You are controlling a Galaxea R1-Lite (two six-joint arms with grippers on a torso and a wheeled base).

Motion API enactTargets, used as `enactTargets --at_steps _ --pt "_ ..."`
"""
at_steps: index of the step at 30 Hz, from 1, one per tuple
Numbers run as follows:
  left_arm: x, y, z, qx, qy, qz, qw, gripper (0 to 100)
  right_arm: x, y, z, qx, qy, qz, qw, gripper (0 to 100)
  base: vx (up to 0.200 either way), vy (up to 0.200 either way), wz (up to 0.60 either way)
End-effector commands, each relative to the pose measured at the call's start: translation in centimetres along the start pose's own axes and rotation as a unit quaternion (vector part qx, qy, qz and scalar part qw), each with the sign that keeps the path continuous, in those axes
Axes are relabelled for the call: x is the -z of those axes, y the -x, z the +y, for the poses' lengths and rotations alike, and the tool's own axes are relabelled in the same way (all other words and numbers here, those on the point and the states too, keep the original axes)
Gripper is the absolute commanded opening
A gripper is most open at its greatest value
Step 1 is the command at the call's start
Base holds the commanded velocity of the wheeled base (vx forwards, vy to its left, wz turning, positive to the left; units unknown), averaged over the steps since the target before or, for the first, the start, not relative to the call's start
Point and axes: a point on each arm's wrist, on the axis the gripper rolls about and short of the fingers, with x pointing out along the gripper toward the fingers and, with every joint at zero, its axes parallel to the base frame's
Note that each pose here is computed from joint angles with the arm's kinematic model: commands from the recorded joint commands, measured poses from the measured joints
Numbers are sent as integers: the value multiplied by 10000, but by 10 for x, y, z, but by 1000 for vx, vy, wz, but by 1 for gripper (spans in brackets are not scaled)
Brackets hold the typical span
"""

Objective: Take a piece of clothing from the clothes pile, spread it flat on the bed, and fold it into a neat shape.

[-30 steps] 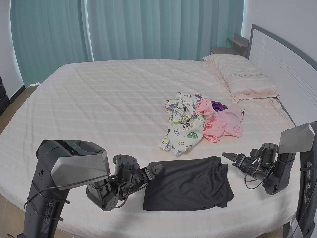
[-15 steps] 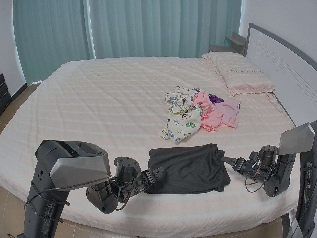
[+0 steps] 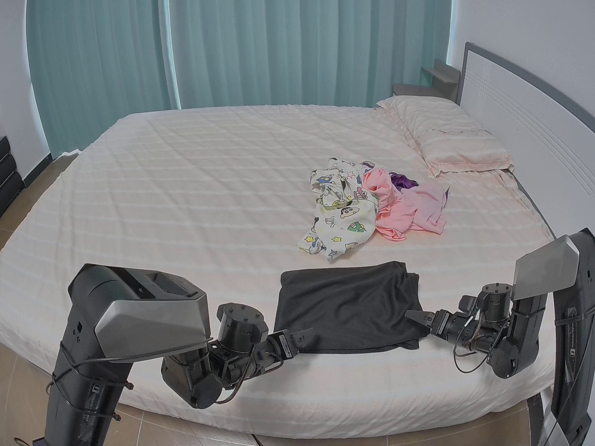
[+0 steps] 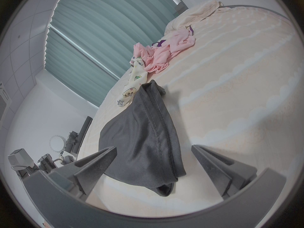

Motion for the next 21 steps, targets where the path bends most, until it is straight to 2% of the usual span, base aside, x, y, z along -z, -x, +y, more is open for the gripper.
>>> enactTargets --at_steps 1,4,5,15,21 --pt "9 4 -1 22 -175 149 9997 100 4 -1 -1 16 -12 69 10000 100 0 0 0" --pt "9 4 0 20 -382 154 9992 100 5 -1 -1 16 -11 80 10000 100 0 0 0" --pt "9 4 0 21 -412 154 9990 0 5 -1 -1 16 -11 80 10000 100 0 0 0" --pt "11 7 0 -46 -439 168 9989 0 10 1 -4 89 137 194 9997 100 0 0 0" --pt "11 15 -8 29 -479 182 9987 0 20 -2 -1 78 240 401 9989 100 0 0 0"
